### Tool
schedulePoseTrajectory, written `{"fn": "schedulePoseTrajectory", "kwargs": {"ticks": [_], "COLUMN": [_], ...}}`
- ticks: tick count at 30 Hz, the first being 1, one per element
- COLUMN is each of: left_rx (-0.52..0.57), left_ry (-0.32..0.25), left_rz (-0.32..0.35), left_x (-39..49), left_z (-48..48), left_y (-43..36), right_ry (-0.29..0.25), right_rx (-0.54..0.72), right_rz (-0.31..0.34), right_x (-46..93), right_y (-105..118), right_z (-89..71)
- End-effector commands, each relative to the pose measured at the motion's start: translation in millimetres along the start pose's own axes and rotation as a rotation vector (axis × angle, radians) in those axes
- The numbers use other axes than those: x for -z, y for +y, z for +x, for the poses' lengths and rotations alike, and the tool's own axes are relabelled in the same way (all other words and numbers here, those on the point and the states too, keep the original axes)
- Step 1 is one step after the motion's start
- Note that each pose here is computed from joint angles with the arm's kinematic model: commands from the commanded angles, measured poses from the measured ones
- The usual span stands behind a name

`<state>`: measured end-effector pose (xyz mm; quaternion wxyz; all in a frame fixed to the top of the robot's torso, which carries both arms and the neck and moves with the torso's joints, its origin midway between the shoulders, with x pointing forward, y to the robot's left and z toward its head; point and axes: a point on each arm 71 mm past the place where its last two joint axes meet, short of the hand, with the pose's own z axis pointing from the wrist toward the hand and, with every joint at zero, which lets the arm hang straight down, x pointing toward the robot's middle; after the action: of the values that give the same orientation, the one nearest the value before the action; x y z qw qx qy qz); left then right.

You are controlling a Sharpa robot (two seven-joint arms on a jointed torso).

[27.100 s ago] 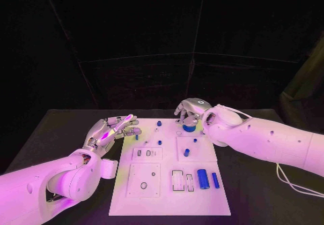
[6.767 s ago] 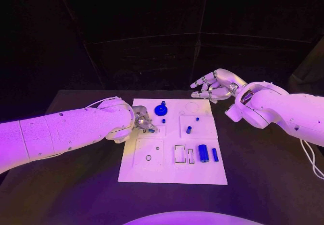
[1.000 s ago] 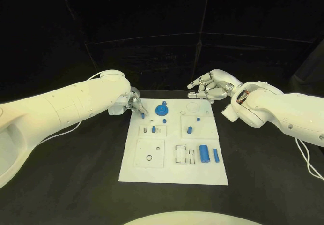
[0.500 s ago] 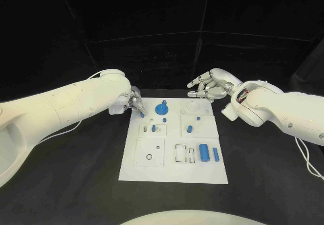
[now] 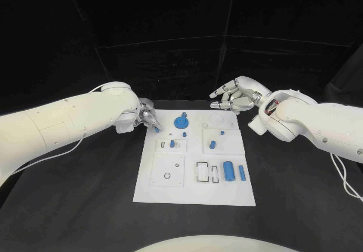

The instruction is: Assemble the parts on the task board

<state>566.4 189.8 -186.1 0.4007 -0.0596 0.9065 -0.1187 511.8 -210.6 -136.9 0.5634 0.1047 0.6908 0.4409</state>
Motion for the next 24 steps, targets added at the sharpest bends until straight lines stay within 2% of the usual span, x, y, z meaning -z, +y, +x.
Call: {"fn": "schedulePoseTrajectory", "kwargs": {"ticks": [1,7,13,18,24], "left_rx": [0.056,0.077,0.076,0.069,0.061], "left_ry": [-0.082,-0.116,-0.143,-0.141,-0.129], "left_rz": [0.052,0.091,0.116,0.123,0.126], "left_x": [9.0,25.5,38.4,42.7,43.0], "left_z": [-0.9,9.4,22.6,32.9,43.6], "left_y": [-4.7,-6.0,-2.9,0.3,1.5], "right_ry": [0.003,0.004,0.002,0.002,0.004], "right_rx": [0.002,0.002,0.003,0.004,0.004], "right_rz": [-0.009,-0.008,-0.006,-0.004,-0.004], "right_x": [-0.3,-0.6,-1.0,-1.4,-2.4], "right_y": [1,1,-1,-1,-1], "right_z": [-0.8,-1.0,-1.6,-1.8,-1.3]}}
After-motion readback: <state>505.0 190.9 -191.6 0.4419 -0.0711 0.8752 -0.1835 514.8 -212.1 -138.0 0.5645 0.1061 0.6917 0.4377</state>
